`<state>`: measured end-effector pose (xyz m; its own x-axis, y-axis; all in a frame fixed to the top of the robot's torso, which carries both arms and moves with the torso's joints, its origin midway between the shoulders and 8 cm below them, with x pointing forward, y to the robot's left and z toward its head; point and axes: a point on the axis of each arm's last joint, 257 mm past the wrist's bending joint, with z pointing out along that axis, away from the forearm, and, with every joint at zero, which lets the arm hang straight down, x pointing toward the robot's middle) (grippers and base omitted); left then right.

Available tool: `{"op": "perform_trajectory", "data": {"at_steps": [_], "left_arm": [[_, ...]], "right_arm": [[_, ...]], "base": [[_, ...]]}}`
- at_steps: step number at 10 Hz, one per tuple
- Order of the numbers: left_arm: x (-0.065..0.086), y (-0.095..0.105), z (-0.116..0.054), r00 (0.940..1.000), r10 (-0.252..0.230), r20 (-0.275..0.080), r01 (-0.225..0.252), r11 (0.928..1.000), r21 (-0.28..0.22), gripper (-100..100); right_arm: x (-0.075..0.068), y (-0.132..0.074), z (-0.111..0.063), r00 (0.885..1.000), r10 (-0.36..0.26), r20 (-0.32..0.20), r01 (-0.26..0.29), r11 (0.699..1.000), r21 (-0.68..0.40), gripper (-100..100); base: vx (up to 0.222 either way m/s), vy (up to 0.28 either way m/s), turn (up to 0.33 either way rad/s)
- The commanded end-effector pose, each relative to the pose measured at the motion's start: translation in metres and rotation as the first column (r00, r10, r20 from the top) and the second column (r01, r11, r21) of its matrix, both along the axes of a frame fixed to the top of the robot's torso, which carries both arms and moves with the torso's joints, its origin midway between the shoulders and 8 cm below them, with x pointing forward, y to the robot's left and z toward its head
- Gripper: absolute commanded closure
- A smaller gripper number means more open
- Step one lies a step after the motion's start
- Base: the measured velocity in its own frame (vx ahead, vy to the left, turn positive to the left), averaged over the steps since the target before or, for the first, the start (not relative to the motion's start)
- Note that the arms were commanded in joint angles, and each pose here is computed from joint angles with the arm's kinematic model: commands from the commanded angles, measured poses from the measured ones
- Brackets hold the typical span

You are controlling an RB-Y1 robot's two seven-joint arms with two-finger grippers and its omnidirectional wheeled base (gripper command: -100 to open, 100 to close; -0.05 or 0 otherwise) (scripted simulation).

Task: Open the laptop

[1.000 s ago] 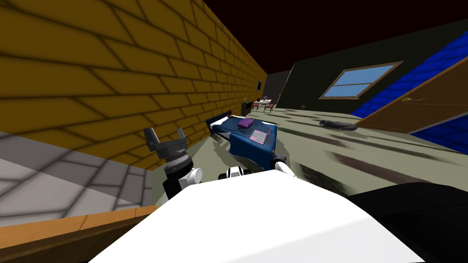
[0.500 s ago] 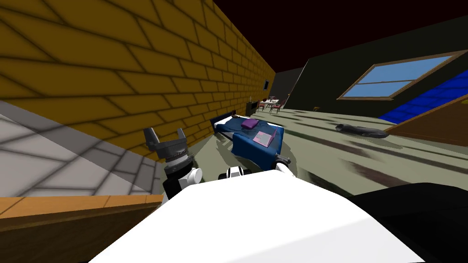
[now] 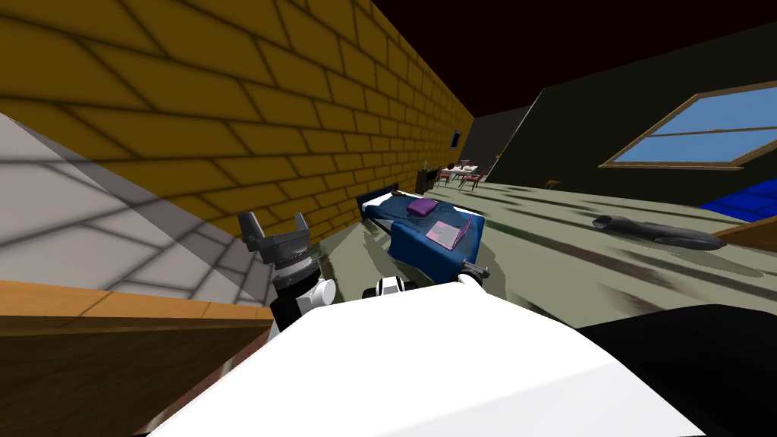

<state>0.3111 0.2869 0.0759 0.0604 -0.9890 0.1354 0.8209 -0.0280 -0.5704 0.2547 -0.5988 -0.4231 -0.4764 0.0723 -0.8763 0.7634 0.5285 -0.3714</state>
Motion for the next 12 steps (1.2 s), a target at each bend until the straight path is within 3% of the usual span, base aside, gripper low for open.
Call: {"op": "perform_trajectory", "data": {"at_steps": [1,4,6,7,9,10,11,12], "left_arm": [[0.0,0.0,0.0,1.0,0.0,0.0,0.0,1.0,0.0,0],[0.0,0.0,0.0,1.0,0.0,0.0,0.0,1.0,0.0,0],[0.0,0.0,0.0,1.0,0.0,0.0,0.0,1.0,0.0,0],[0.0,0.0,0.0,1.0,0.0,0.0,0.0,1.0,0.0,0],[0.0,0.0,0.0,1.0,0.0,0.0,0.0,1.0,0.0,0],[0.0,0.0,0.0,1.0,0.0,0.0,0.0,1.0,0.0,0],[0.0,0.0,0.0,1.0,0.0,0.0,0.0,1.0,0.0,0],[0.0,0.0,0.0,1.0,0.0,0.0,0.0,1.0,0.0,0]], "right_arm": [[-0.01,-0.016,0.004,0.998,-0.026,-0.051,0.022,0.997,-0.069,-100],[-0.031,-0.027,-0.003,0.991,-0.058,-0.123,0.043,0.992,-0.12,-100],[-0.044,-0.043,0.007,0.979,-0.093,-0.181,0.052,0.974,-0.219,-100],[-0.053,-0.044,0.001,0.973,-0.103,-0.208,0.055,0.973,-0.224,-100],[-0.055,-0.051,0.01,0.968,-0.117,-0.222,0.053,0.96,-0.274,-100],[-0.062,-0.052,0.004,0.962,-0.123,-0.243,0.054,0.961,-0.271,-100],[-0.065,-0.058,0.012,0.956,-0.137,-0.261,0.049,0.948,-0.316,-100],[-0.07,-0.059,0.009,0.951,-0.141,-0.274,0.05,0.948,-0.314,-100]], "base": [[0.015,-0.023,0.257],[0.033,-0.036,0.189],[0.043,-0.054,0.324],[0.046,-0.063,0.129],[0.018,-0.023,0.09],[0.02,-0.028,0.141],[0.019,-0.038,0.207],[0.018,-0.039,0.1]]}}
